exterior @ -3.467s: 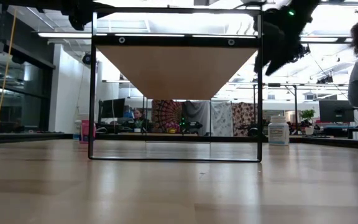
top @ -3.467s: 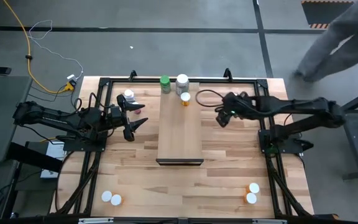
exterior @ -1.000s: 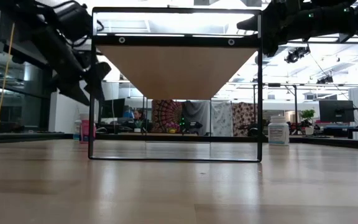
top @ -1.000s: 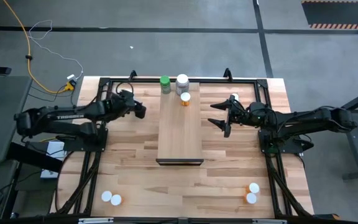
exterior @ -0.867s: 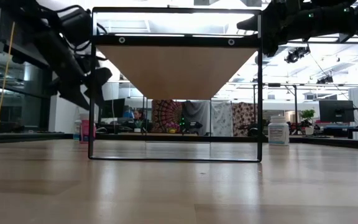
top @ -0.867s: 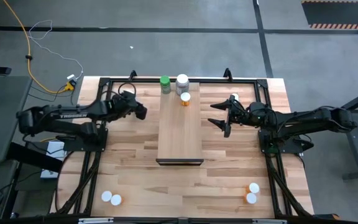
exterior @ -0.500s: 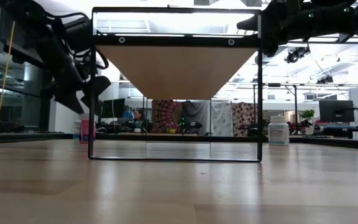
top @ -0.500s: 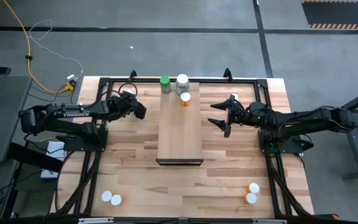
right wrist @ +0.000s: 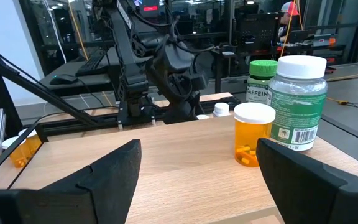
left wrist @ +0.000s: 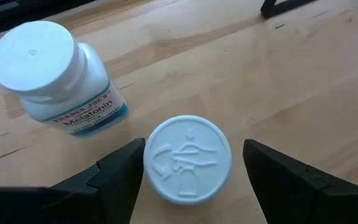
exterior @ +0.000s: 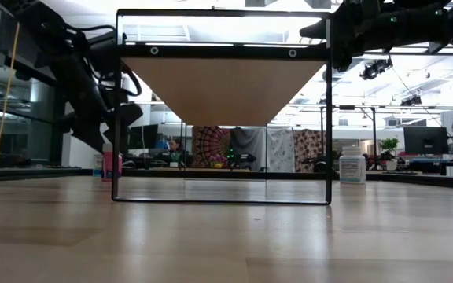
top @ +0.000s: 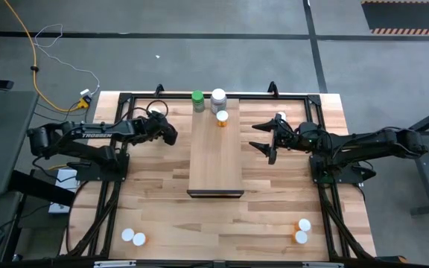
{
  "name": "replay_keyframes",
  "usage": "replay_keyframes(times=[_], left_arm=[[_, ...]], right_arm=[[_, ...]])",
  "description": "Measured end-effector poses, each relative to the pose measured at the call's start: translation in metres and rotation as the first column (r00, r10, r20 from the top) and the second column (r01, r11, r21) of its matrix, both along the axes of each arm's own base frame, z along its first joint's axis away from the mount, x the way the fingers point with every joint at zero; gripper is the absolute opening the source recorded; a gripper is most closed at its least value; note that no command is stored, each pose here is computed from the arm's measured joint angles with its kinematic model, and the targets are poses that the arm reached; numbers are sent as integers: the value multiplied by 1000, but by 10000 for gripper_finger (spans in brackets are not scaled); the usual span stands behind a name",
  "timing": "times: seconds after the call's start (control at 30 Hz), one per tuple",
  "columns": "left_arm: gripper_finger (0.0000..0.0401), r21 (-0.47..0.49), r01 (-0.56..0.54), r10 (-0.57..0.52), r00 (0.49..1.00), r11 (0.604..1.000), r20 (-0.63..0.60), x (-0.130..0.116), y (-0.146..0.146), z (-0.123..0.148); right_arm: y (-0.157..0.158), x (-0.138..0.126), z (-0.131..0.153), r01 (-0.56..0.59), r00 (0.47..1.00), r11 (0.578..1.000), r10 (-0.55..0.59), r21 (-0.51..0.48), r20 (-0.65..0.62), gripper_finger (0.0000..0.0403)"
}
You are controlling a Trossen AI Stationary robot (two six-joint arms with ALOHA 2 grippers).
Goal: Pick and place medicine bottles onto shelf by color
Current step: Put the pink pill bottle on the shelf
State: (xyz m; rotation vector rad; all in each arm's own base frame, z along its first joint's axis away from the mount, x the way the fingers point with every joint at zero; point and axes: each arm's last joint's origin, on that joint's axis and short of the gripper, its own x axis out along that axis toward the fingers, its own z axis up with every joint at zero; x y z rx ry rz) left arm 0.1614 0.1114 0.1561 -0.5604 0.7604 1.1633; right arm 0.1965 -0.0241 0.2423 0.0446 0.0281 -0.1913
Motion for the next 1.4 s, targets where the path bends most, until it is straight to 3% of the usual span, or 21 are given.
replay_keyframes(times=[0.33, 0.67, 0.8, 1.0, 1.13, 1.4], left_arm=[[255, 17, 15, -15, 1000, 1000, -16, 0, 1, 0], [158, 18, 17, -17, 1000, 1000, -14, 0, 0, 1], [155, 34, 58, -58, 998, 998, -24, 2, 1, 12], [176, 98, 120, -123, 992, 988, 25, 4, -9, 40], [168, 170, 155, -166, 985, 973, 52, 1, -24, 58], [166, 358, 222, -298, 938, 907, 174, -3, -59, 92]], right_arm=[[0, 0, 0, 0, 1000, 1000, 0, 0, 0, 309], [0, 0, 0, 0, 1000, 1000, 0, 0, 0, 309], [0, 0, 0, 1, 1000, 1000, -1, 0, 0, 309], [0, 0, 0, 0, 1000, 1000, 0, 0, -3, 309], [0, 0, -1, 1, 1000, 1000, -1, 1, -7, 309], [0, 0, -1, 0, 1000, 1000, 0, 3, -7, 309]])
